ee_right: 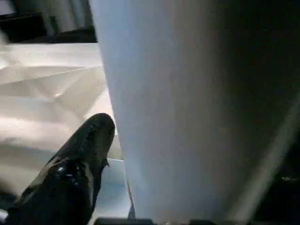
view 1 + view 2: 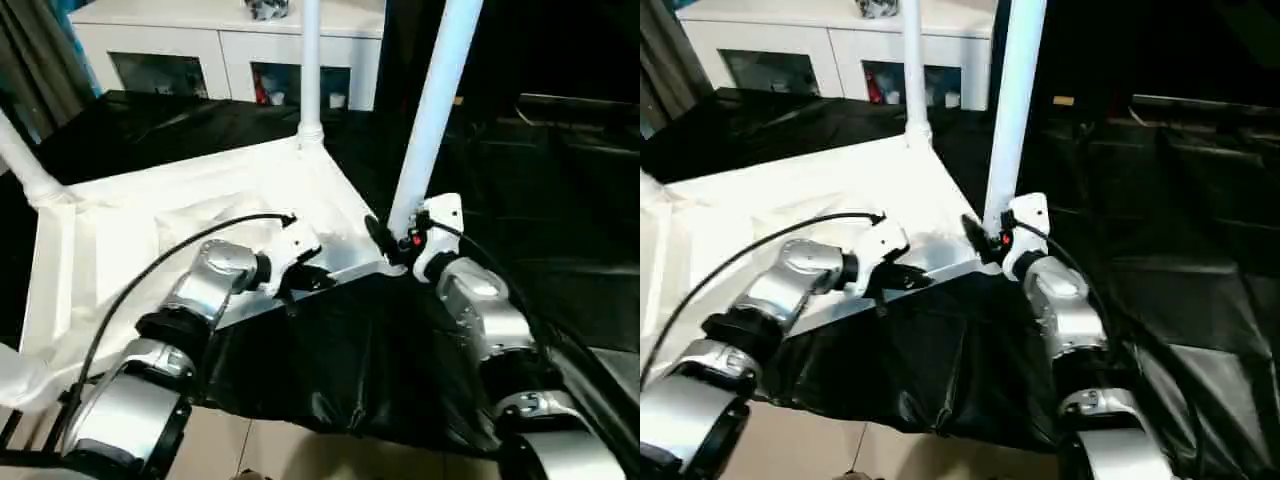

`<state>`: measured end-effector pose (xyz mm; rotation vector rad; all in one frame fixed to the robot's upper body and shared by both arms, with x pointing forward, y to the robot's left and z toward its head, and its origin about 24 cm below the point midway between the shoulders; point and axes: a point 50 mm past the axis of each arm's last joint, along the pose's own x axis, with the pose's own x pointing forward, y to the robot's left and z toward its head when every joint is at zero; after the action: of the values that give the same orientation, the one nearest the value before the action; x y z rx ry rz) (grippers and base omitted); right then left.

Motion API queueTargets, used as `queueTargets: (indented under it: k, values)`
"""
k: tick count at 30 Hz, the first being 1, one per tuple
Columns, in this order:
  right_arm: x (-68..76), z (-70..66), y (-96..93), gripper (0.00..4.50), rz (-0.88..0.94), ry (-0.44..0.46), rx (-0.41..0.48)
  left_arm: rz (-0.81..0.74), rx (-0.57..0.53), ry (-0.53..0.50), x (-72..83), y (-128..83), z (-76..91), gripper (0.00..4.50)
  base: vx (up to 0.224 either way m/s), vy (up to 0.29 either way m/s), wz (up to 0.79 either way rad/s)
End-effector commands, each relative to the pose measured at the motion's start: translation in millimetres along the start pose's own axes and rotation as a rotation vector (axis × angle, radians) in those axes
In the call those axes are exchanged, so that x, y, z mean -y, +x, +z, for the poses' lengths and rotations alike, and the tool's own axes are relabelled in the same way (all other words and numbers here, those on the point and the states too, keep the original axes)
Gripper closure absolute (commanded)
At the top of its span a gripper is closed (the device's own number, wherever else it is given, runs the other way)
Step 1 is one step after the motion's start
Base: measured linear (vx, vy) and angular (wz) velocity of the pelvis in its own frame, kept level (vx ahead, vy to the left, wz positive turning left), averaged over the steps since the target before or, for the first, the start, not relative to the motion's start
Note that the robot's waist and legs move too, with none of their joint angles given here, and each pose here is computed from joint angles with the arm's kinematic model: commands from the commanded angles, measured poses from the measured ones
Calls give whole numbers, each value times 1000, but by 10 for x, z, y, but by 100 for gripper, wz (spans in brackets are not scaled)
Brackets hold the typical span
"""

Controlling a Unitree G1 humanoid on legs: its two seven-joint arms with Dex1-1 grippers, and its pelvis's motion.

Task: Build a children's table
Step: Insert table leg to table base, then rotate leg to tighten

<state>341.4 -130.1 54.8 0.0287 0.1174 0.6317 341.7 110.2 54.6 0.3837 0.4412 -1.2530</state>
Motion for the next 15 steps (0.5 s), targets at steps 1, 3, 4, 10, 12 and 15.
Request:
queueTargets:
  k: [1,3,4,10,12,15]
  values:
    - [-154,-100,-4,80,152,-8,-60,-85,103,87,65,31,190,450,0,0,0]
    - [-148,-109,-90,80,243,-50,-92,-131,92,96,81,-8,156,450,0,0,0]
    - [-148,-112,-135,80,291,-68,-107,-155,90,101,91,-27,143,450,0,0,0]
    - [-148,-100,-383,80,533,-110,-197,-265,73,125,121,-117,89,450,0,0,0]
    - [-151,-97,-441,80,584,-121,-223,-288,67,127,126,-135,76,450,0,0,0]
    - [-153,-108,-510,94,640,-133,-263,-322,52,123,141,-155,47,450,0,0,0]
